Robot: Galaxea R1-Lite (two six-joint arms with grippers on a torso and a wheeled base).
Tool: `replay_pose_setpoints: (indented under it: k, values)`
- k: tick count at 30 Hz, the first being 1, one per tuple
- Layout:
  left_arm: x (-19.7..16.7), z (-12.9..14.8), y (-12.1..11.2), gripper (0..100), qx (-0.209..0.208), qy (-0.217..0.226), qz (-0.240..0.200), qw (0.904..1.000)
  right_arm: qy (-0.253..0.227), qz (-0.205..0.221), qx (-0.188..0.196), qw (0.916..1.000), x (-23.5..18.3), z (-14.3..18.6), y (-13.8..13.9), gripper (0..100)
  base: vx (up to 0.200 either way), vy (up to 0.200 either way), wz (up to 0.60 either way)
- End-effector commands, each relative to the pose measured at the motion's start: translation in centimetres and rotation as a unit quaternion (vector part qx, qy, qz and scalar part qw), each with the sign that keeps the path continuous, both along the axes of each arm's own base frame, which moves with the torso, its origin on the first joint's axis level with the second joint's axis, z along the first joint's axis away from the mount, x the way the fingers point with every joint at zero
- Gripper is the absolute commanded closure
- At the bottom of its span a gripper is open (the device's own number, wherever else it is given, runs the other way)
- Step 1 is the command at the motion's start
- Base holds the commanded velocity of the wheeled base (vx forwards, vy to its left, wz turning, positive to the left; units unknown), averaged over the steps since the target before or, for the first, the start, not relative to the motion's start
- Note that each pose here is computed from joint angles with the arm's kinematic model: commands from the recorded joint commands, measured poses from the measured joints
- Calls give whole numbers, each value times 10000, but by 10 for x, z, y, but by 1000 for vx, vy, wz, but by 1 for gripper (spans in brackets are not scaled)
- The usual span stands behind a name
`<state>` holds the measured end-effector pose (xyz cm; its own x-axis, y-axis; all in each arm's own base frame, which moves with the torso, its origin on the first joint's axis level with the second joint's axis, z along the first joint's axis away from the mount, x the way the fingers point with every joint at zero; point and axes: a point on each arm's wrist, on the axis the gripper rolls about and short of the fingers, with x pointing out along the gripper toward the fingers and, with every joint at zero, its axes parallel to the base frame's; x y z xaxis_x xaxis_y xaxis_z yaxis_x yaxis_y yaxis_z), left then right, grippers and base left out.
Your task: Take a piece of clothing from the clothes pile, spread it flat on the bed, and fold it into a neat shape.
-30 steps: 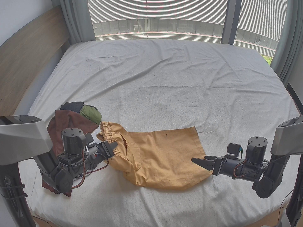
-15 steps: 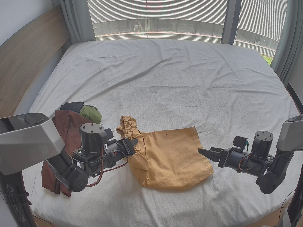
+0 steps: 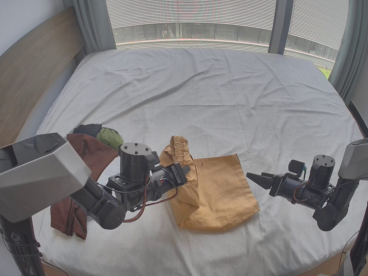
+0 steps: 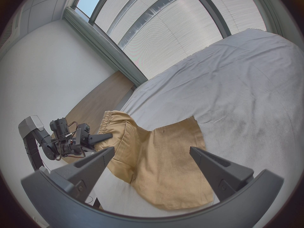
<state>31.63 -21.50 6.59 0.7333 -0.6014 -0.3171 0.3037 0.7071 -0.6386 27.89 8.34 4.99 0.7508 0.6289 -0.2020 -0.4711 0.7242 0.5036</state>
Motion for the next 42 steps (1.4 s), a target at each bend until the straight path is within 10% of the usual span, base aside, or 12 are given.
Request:
replay_pose_setpoints:
  k: [1,36,37,42]
  values:
    - [4,-2,-16,100,-25,-21,-139,9999,-72,-80,21,9999,4,2,-3,0,0,0,0]
    - [4,-36,-62,100,253,320,-433,9982,-128,-211,40,9997,9,4,-10,0,0,0,0]
    - [4,-36,-62,0,253,320,-433,9982,-135,-219,42,9997,9,4,-11,0,0,0,0]
    - [4,-36,-63,0,249,314,-448,9982,-135,-234,42,9996,9,4,-11,0,0,0,0]
